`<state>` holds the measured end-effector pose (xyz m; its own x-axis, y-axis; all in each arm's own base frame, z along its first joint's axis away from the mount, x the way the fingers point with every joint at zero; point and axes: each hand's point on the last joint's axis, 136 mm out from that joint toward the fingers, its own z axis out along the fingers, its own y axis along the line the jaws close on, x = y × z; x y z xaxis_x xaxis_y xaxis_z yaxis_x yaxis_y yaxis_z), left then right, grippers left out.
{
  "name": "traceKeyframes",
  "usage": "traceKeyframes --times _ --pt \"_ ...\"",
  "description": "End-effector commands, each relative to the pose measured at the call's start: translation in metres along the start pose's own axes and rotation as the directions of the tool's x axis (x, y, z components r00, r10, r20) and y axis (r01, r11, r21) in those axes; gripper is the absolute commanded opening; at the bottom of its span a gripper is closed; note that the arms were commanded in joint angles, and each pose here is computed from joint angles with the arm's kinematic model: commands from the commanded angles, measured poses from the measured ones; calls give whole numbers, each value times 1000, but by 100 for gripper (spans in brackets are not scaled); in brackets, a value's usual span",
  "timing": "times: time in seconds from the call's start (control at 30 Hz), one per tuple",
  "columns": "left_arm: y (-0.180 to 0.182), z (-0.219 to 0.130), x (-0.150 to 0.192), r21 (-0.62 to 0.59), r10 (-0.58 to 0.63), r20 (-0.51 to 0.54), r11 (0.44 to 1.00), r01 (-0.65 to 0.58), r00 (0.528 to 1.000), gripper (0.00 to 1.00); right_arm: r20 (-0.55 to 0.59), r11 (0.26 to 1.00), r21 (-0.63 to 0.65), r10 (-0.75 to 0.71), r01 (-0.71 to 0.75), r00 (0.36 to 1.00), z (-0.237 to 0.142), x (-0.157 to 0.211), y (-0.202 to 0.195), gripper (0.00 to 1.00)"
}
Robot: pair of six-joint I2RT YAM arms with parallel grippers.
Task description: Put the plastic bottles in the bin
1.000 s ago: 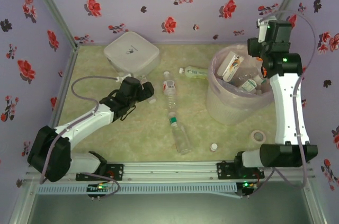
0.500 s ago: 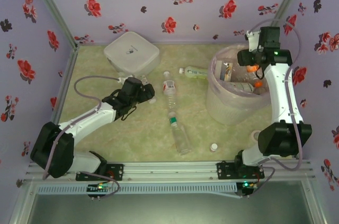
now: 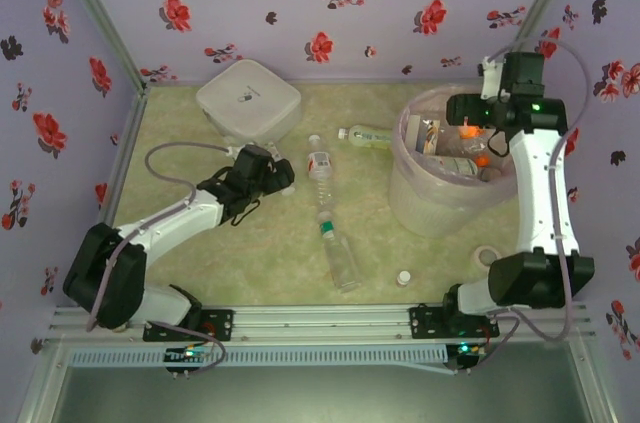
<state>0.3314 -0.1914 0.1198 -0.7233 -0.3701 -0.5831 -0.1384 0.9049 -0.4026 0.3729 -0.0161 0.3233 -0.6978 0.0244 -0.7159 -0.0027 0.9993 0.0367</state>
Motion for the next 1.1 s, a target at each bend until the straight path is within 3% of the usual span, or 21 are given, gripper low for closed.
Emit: traceKeyframes --times 0.0,0.33,0.53,0.83,1.07 --pt "1 5 -1 -34 -51 -19 998 50 999 100 83 993 -18 117 -116 990 -44 -9 2 99" --pt "10 29 -3 -128 -82 -7 988 81 997 100 214 973 -108 221 -202 951 -92 -14 14 97" --pt "7 49 -6 -161 -78 -24 984 74 997 100 253 945 -258 267 -202 930 -114 -9 40 94" --pt "14 76 5 -237 -102 -76 968 81 992 99 258 909 -359 314 -210 914 -119 -8 54 93" --pt "21 86 17 -257 -119 -97 962 90 988 84 265 910 -357 315 -211 911 -121 1 54 94"
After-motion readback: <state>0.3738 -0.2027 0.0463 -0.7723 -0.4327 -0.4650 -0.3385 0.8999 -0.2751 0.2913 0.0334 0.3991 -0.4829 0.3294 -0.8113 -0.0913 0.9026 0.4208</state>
